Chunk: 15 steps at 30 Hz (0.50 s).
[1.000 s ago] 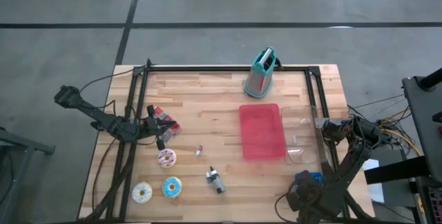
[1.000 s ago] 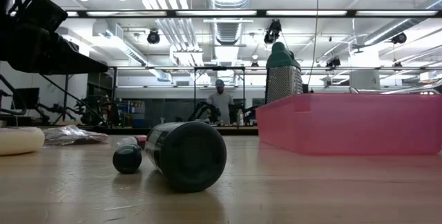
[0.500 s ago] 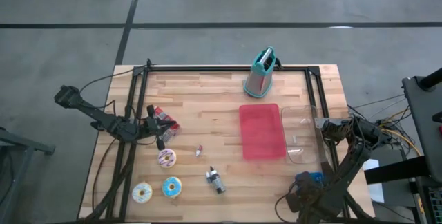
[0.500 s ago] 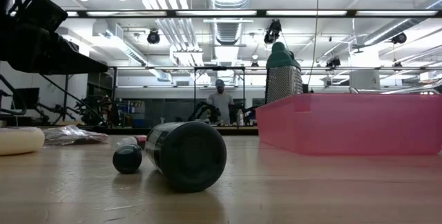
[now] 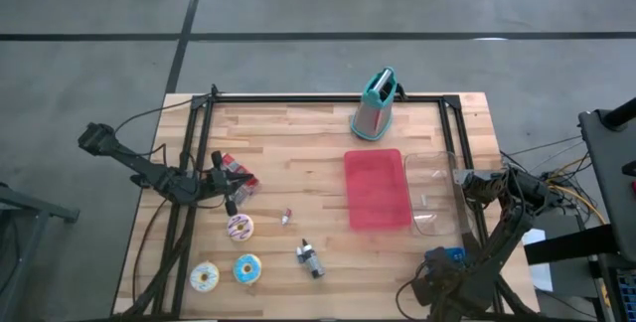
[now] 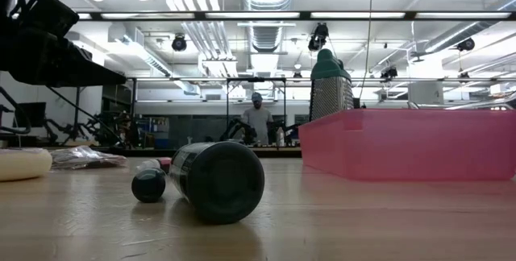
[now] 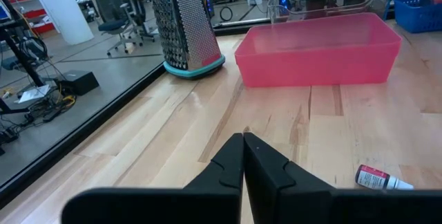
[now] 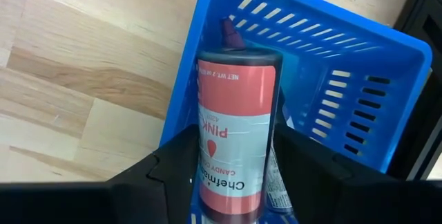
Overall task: Pick & Place Food Item
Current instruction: Put the pink food coloring bottle into the blue bin
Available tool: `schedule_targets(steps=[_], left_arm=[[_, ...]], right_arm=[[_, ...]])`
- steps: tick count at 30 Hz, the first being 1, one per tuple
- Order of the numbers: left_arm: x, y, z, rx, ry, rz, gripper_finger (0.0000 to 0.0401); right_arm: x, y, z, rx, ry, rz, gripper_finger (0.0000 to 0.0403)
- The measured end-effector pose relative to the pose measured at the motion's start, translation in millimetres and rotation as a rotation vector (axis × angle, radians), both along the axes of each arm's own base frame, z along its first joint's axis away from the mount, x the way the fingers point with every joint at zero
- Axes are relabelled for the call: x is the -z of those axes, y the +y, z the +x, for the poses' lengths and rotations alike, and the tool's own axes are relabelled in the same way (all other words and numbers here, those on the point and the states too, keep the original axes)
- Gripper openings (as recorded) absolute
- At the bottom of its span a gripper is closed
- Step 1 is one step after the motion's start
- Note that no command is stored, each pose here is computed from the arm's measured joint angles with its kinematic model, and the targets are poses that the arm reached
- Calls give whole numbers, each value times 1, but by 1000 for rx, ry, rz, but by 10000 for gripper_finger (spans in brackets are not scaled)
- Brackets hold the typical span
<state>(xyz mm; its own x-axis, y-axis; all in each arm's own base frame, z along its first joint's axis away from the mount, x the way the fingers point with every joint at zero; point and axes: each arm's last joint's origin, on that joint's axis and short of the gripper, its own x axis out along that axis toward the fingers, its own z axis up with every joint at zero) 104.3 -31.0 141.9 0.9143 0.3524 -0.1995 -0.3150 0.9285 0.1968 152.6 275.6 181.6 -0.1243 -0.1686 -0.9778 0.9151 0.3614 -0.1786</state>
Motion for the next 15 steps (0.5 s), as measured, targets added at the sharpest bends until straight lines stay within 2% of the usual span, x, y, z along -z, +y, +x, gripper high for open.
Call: schedule_targets(steps=[15], left_arm=[[0, 0, 0, 0, 0, 0, 12]], right_arm=[[0, 0, 0, 15, -4, -7, 225]])
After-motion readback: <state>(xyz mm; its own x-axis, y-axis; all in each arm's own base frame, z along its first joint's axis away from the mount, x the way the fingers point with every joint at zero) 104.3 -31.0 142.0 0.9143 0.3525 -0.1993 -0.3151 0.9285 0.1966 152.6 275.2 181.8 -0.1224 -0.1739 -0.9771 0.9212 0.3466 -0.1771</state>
